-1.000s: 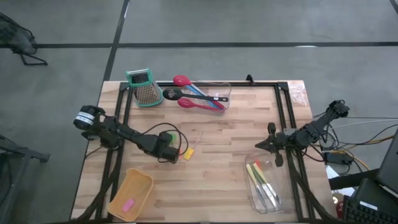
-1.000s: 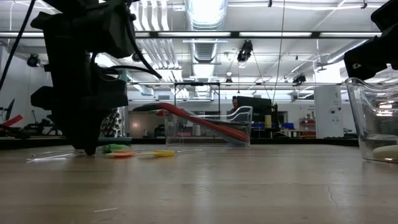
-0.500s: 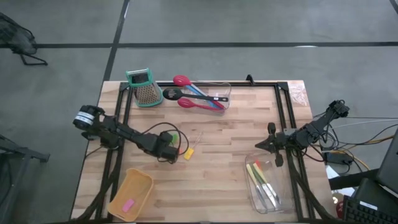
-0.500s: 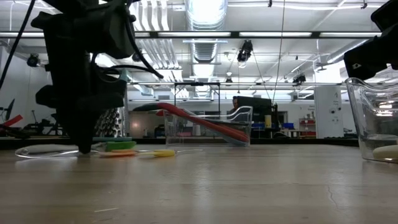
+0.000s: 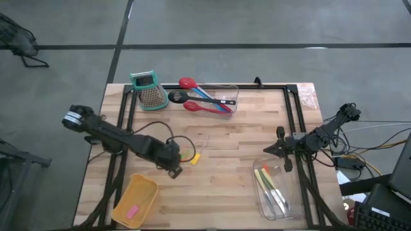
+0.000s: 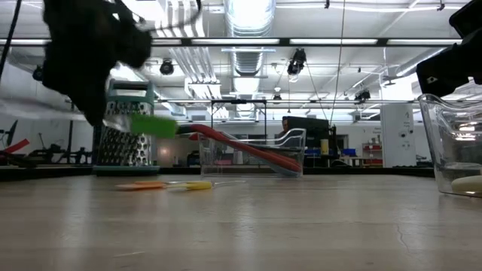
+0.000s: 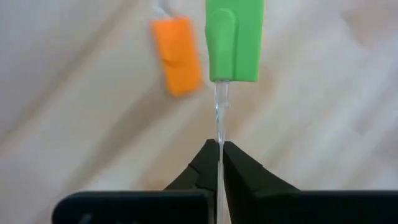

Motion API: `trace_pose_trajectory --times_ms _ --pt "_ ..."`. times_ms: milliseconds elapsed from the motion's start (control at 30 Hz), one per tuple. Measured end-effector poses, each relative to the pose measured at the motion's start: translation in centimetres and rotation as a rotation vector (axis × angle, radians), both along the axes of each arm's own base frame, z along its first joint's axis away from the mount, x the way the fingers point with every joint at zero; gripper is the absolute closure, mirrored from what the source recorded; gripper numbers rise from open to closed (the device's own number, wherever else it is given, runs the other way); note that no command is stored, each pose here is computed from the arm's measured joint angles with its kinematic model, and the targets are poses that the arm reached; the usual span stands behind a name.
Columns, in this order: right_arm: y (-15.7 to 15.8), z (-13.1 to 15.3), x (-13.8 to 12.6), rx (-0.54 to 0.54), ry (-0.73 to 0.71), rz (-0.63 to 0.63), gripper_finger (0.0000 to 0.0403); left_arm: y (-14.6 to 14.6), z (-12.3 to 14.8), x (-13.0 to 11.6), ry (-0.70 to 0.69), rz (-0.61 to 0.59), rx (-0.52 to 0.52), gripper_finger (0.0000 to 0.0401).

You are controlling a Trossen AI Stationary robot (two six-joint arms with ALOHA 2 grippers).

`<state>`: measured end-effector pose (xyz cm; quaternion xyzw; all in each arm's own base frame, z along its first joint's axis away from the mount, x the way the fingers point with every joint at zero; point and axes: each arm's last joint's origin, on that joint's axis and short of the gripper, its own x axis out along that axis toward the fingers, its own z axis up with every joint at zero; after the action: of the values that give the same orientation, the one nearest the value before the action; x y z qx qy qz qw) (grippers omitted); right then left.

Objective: Pick & Place Kitchen Items
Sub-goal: Put the green spatula into the yellow bin

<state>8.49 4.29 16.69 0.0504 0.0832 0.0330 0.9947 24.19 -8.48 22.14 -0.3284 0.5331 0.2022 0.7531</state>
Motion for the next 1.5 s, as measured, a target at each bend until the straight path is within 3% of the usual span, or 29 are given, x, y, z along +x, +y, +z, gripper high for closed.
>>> trace_pose_trajectory --times_ms 267,367,567,900,1067,1500 --pt "0.0 0.0 0.0 0.0 0.0 0.0 0.0394 -4.3 4.4 -3.9 -0.11 -0.14 -0.128 0.0386" --pt "0.0 0.0 0.0 0.0 0.0 0.0 0.0394 -5.7 4.9 -5.6 -0.113 -0.118 -0.156 0.0389" --pt "0.0 0.0 0.0 0.0 0.0 0.0 0.0394 -7.9 4.6 -9.5 0.015 -0.05 -0.175 0.0386" --pt "0.0 0.0 0.0 0.0 0.0 0.0 0.0394 -11.6 3.9 -13.8 0.003 0.071 -0.213 0.0385" --pt "0.0 0.0 0.0 0.0 0.0 0.0 0.0394 -12.7 3.1 -14.7 0.032 0.126 -0.215 0.0384" --pt "0.0 0.0 0.0 0.0 0.0 0.0 0.0394 -13.6 2.0 -14.5 0.036 0.108 -0.191 0.0371"
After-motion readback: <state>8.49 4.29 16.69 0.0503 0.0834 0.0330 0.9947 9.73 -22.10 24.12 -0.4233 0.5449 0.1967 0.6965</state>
